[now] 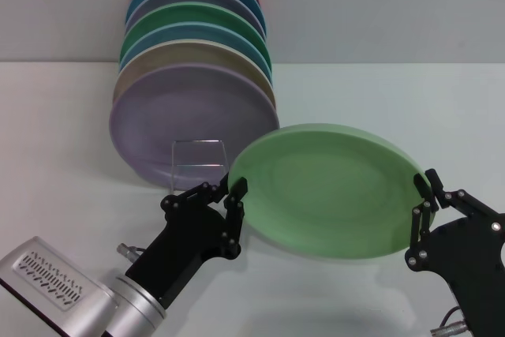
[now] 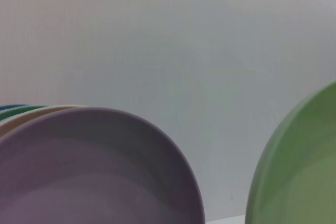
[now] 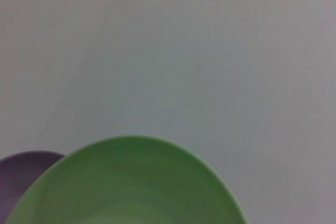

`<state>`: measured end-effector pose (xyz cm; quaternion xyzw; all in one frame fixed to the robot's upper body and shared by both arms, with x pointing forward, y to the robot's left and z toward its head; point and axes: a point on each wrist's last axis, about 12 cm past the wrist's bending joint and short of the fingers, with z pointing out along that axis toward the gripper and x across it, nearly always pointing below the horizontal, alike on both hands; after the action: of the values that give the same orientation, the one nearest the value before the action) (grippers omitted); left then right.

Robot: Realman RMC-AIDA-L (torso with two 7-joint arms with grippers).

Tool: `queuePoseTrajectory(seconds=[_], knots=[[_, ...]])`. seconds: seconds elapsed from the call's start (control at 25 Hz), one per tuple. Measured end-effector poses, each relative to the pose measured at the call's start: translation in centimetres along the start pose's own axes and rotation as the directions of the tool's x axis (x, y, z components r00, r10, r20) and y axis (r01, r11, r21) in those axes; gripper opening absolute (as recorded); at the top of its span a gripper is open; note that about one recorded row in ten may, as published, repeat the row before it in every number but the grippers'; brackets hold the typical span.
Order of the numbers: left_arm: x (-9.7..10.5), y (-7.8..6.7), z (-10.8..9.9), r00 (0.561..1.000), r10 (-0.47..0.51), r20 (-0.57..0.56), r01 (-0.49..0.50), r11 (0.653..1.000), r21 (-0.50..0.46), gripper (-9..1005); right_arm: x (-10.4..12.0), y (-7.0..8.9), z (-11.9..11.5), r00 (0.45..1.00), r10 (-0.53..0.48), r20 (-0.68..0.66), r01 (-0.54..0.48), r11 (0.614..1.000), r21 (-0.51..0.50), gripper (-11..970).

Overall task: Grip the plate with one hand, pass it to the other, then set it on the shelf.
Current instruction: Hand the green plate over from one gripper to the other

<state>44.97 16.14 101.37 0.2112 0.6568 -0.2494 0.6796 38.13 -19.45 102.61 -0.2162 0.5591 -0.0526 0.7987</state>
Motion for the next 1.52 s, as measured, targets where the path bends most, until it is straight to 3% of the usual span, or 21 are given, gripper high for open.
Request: queuePoseTrajectory(seconds=[0.44, 1.52], knots=[[0.02, 0.08, 0.0, 1.0, -0.002, -0.001, 0.002, 1.0, -0.002, 73, 0.04, -0.02, -0.04, 1.0, -0.001, -0.003, 0.001, 1.0, 0.0, 22], [0.01, 0.08, -0.11, 1.0, 0.006, 0.003, -0.006, 1.0, -0.001, 39, 0.1, 0.06, 0.12, 1.0, 0.006, -0.007, -0.007, 1.0, -0.005, 22]])
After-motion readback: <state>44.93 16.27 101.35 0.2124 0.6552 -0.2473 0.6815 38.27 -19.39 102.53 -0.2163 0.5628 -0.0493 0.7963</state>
